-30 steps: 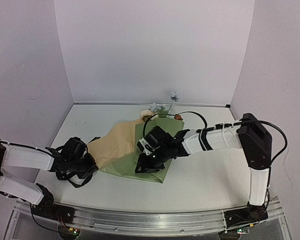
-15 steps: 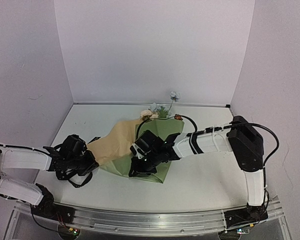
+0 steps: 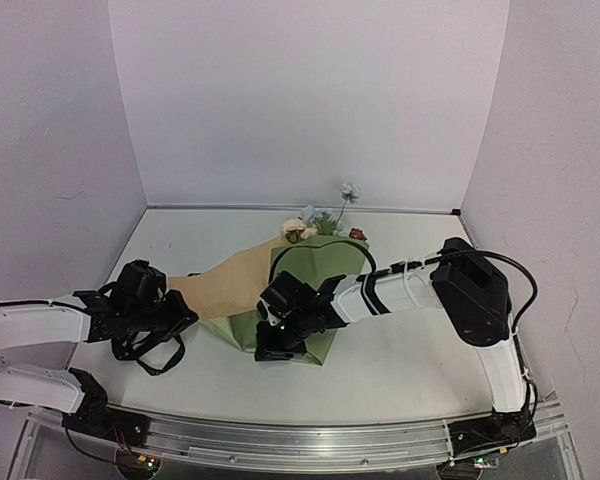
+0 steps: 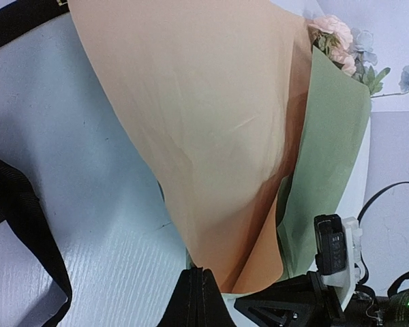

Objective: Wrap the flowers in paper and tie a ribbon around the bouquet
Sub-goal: Pick up the two-thirds-folded wrapping paper from the center of the board.

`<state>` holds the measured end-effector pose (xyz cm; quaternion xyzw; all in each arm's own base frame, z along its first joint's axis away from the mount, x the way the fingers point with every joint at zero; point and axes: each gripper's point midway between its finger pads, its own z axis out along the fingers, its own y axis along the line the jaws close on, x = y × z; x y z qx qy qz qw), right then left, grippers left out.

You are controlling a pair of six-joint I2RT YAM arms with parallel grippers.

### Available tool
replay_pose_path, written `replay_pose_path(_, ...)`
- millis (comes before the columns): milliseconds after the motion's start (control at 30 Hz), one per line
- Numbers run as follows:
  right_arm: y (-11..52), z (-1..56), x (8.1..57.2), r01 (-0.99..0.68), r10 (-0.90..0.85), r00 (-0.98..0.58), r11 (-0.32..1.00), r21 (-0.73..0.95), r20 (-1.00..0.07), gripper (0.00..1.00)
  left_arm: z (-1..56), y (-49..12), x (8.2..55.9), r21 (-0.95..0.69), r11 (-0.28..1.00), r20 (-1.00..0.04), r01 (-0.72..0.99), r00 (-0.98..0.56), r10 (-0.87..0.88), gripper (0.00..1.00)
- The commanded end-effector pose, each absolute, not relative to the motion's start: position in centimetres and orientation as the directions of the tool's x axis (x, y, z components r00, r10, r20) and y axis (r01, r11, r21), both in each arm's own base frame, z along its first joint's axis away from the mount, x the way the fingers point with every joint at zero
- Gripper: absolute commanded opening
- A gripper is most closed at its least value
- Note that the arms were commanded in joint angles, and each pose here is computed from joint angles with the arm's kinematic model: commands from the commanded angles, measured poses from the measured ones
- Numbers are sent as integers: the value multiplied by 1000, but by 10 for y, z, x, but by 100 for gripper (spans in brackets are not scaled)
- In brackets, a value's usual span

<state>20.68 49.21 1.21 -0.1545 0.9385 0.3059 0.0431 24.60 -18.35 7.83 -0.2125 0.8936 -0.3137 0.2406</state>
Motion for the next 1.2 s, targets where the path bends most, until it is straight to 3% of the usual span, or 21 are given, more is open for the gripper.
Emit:
replay_pose_path(0,497,19,207,-296,-247,-955,762,576,-164,12,101,-191,254,-683,712,-345,-163,-787,-512,0)
replay_pose_path(400,506,93,202,-396,-280,-918,636,662,-280,16,84,-181,248,-640,731,-316,-237,-786,-532,0)
replay_pose_path(900,496,29,229,-385,-253,-918,755,530,-307,13,90,-180,247,-645,729,-322,-228,-784,-530,0)
replay_pose_path(1167,491,2,227,-351,-250,-933,786,509,-258,13,104,-184,250,-663,724,-344,-187,-783,-518,0)
